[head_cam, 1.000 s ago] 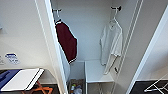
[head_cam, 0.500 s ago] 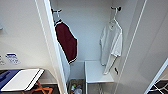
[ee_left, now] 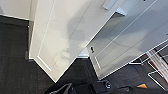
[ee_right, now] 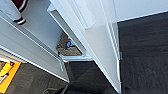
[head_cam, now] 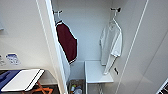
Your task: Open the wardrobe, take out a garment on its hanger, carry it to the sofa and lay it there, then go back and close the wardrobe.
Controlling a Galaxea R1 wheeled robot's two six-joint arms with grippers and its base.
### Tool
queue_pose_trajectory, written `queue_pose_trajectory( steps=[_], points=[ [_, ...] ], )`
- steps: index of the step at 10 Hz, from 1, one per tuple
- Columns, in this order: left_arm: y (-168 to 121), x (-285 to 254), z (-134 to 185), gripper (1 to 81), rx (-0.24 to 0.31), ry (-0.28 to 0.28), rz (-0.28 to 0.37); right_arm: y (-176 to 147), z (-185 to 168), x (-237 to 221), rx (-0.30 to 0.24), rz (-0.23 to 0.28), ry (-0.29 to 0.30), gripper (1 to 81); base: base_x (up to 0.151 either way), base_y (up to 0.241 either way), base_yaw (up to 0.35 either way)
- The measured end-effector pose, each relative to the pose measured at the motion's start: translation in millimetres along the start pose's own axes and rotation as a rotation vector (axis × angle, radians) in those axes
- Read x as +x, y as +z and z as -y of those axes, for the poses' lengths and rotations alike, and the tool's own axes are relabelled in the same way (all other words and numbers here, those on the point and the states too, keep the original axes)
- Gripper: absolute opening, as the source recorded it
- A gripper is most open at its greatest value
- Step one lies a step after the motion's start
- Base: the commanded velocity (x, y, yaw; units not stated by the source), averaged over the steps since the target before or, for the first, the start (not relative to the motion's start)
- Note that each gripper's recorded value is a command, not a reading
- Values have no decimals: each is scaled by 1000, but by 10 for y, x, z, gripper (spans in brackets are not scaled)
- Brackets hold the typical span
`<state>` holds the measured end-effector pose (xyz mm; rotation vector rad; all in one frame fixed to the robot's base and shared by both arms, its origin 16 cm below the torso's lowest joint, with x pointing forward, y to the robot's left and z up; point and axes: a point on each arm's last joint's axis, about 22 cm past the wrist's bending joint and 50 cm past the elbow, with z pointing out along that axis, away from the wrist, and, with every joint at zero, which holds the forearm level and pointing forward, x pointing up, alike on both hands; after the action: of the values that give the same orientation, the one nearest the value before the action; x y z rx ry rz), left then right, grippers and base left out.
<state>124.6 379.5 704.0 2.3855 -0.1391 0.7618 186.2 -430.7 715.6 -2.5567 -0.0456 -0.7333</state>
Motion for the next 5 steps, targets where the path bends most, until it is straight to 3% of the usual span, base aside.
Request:
queue_pose_trajectory(
  steps=[2, 4, 5],
  points=[
    [222, -143, 161, 811, 19, -28, -30, -18, -174, -356, -38, 37, 43, 811, 0, 0, 0],
    [592, -467, 220, 811, 31, -69, -14, 315, -140, -499, -25, 16, 79, 811, 0, 0, 0],
    [812, -664, 232, 811, 41, -87, 7, 504, -70, -701, -16, 32, 102, 811, 0, 0, 0]
  ],
)
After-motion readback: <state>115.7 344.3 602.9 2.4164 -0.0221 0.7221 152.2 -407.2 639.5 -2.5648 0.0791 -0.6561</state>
